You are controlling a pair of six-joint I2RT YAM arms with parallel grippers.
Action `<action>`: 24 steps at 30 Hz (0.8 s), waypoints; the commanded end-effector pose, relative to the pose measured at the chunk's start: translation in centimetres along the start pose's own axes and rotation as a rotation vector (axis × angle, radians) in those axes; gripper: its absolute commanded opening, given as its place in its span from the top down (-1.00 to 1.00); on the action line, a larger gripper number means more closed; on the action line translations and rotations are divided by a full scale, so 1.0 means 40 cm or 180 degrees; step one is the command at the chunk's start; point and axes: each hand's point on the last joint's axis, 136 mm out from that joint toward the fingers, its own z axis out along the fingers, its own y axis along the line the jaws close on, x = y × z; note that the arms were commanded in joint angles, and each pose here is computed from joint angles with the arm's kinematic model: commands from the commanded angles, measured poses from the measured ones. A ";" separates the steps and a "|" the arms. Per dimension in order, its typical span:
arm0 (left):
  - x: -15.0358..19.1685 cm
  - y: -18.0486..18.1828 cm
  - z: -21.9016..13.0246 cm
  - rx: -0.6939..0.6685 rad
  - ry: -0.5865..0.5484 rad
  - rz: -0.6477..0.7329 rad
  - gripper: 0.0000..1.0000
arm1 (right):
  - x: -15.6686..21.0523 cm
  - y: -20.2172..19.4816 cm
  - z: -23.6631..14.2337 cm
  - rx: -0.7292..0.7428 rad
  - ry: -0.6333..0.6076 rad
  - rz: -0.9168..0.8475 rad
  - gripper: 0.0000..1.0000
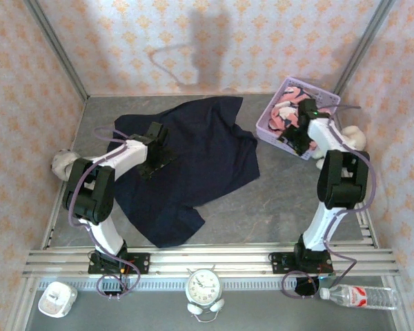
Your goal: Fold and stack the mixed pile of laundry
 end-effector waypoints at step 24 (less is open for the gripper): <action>0.067 0.103 -0.063 -0.0064 0.0062 0.0189 -0.94 | 0.307 0.156 0.054 -0.0283 0.0488 -0.0605 -0.08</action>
